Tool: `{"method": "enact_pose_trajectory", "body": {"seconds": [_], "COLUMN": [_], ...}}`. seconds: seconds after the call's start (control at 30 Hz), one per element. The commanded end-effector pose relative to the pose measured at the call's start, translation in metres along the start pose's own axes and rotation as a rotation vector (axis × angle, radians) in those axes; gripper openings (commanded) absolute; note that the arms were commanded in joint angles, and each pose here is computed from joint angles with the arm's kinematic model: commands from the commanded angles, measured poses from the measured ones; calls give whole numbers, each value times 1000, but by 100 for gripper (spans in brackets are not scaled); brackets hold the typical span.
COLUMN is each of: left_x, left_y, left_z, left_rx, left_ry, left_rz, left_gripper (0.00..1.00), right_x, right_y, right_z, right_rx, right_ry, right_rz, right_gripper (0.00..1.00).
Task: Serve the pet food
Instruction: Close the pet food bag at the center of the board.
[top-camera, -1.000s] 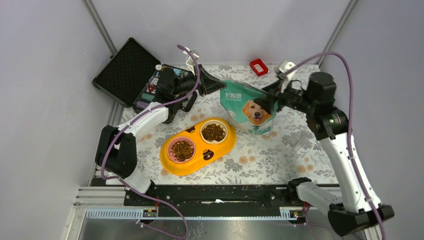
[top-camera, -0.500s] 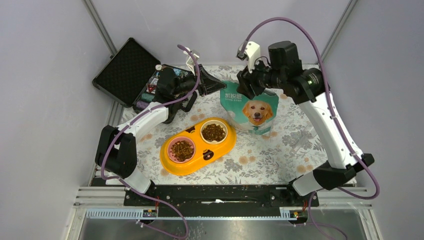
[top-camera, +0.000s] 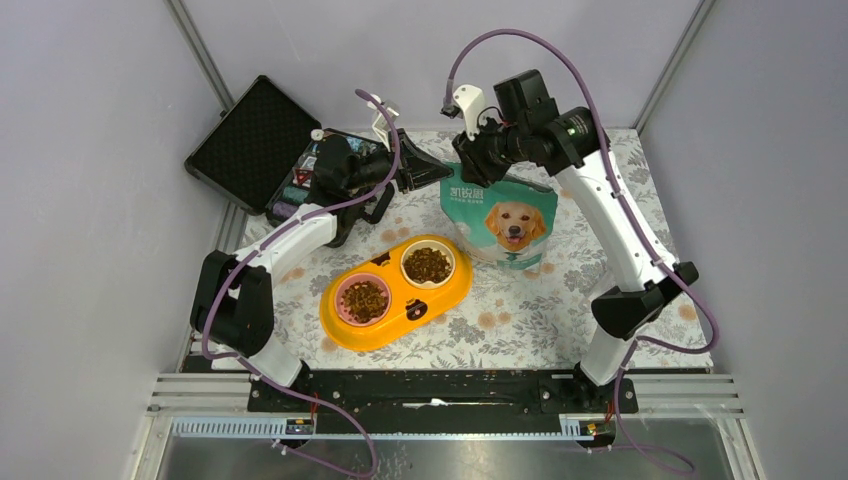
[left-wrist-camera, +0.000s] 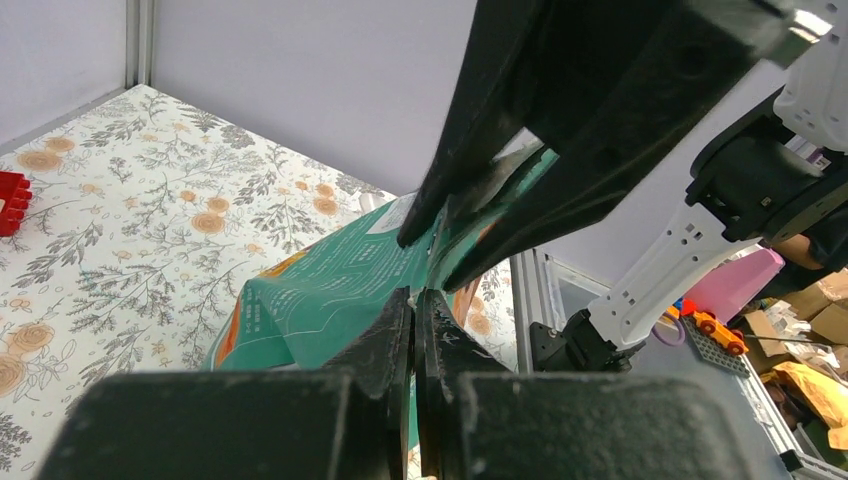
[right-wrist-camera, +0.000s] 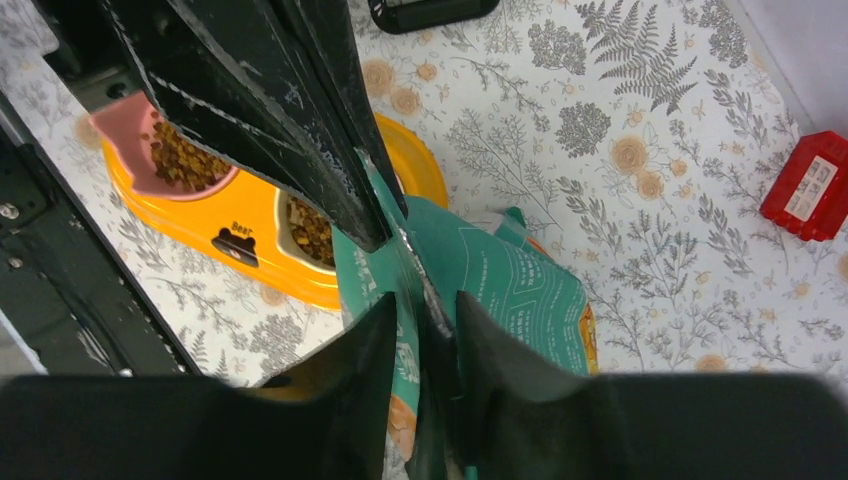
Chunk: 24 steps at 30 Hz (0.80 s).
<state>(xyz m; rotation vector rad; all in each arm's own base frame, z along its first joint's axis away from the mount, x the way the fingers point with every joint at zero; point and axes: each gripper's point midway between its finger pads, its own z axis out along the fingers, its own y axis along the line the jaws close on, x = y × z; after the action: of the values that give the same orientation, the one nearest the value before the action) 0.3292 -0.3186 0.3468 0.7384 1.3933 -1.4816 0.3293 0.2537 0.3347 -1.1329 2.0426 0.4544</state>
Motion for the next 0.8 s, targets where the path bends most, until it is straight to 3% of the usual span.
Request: {"method": "enact_pose_trajectory", "body": {"seconds": [0.0,0.07,0.17,0.5,0.53,0.6,0.63,0.67,0.7,0.73,0.77], "left_x": [-65,-65,-66,-66,-66,-68,-68,-69,-69,-69,-69], "left_y": [-41,-39,-40,-34,-34,-34,-34,-35,-36,-36,-36], "left_z": [-1,-1,-1,-3,-3,-4,-4,-4,-4,-4,-4], "left_rx": [72,69,67,38,37,37,38,39,39,39,40], "left_ry": [-133,-134,-137,-129,-129,-131,-131,-132,-131,-132,-132], "left_rz": [223,222,227,242,243,247,249,250,250,250,251], "left_gripper": [0,0,0,0,0,0,0,0,0,0,0], "right_x": [0,3,12,47,49,54,56,57,57,57,56], "right_y": [5,4,-3,-24,-27,-31,-31,-30,-29,-28,-28], "right_z": [-7,-10,-16,-48,-50,-52,-52,-52,-51,-50,-50], "right_rx": [-4,3,55,235,256,285,285,281,274,268,269], "right_ry": [10,17,43,117,124,138,141,142,140,140,138], "right_rz": [-24,-30,-60,-162,-165,-166,-167,-166,-165,-165,-165], "right_gripper": [23,13,6,0,3,42,52,50,35,12,0]}}
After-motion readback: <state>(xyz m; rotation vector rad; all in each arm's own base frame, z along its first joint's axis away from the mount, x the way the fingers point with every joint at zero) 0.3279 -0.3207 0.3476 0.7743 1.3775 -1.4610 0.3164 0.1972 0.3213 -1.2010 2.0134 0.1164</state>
